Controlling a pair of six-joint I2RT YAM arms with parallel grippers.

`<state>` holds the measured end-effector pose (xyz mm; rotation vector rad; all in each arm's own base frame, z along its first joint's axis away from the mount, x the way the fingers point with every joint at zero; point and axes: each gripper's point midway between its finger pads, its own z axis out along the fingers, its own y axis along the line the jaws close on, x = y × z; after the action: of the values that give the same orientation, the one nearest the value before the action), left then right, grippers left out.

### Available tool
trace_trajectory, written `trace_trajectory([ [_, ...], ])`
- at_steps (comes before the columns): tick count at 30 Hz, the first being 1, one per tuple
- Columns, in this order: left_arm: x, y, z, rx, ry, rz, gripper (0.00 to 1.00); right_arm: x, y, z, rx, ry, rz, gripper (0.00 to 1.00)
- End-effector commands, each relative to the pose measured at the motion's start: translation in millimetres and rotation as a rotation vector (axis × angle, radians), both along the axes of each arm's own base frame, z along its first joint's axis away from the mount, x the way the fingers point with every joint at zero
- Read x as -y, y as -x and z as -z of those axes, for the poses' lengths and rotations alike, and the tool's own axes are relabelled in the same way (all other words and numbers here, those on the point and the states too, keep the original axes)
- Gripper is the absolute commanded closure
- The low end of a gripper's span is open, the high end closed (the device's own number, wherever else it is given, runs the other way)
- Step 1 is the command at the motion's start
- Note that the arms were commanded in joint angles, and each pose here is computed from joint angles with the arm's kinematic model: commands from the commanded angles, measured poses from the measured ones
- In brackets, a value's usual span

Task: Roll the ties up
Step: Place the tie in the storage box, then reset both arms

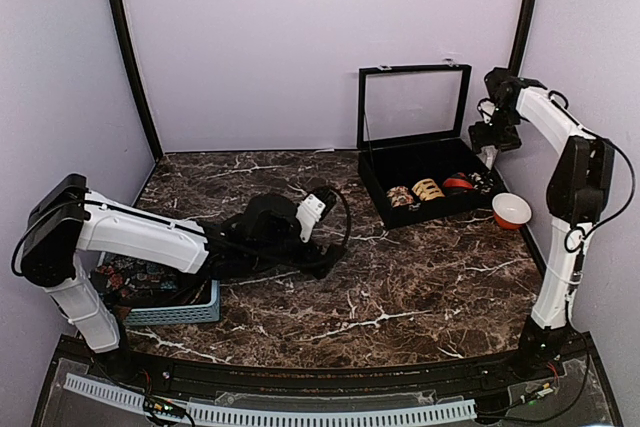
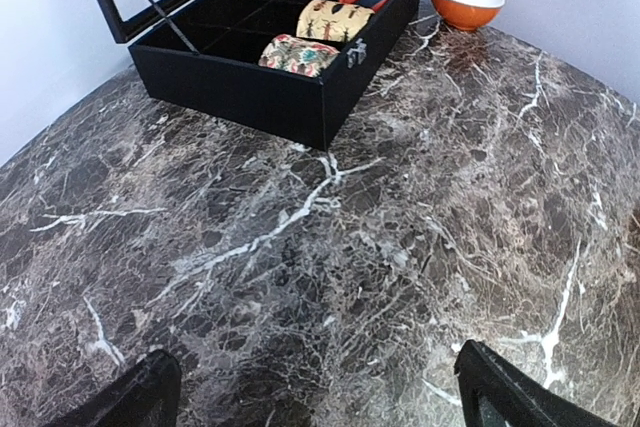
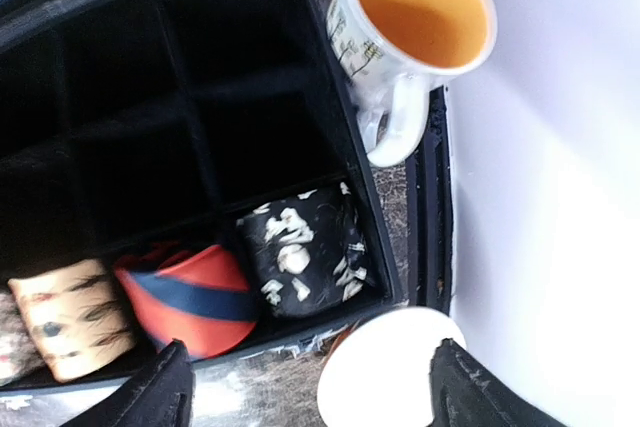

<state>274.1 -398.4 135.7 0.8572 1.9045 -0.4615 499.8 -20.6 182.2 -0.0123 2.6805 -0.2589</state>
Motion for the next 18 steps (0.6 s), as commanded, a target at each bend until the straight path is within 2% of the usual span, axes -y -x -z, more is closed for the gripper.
trace_trajectory([
  [1,-20,-17,-30,-0.082,0.045,-0.073,0.01,-15,10,-31,0.072,-0.09,-0.016,0.08],
  [3,-31,-35,-52,-0.12,0.101,-0.099,0.01,-24,14,-47,0.106,-0.134,-0.032,0.0],
  [7,-64,-72,-89,-0.159,0.183,-0.21,0.01,-48,31,-73,0.178,-0.25,-0.081,0.03],
  [10,-88,-96,-103,-0.185,0.181,-0.322,0.01,-68,48,-94,0.273,-0.362,-0.12,0.03],
  [15,-102,-103,-106,-0.187,0.131,-0.381,0.01,-114,88,-96,0.359,-0.568,-0.188,0.03],
  [18,-105,-100,-86,-0.25,0.115,-0.409,0.01,-148,113,-83,0.374,-0.689,-0.228,0.03],
])
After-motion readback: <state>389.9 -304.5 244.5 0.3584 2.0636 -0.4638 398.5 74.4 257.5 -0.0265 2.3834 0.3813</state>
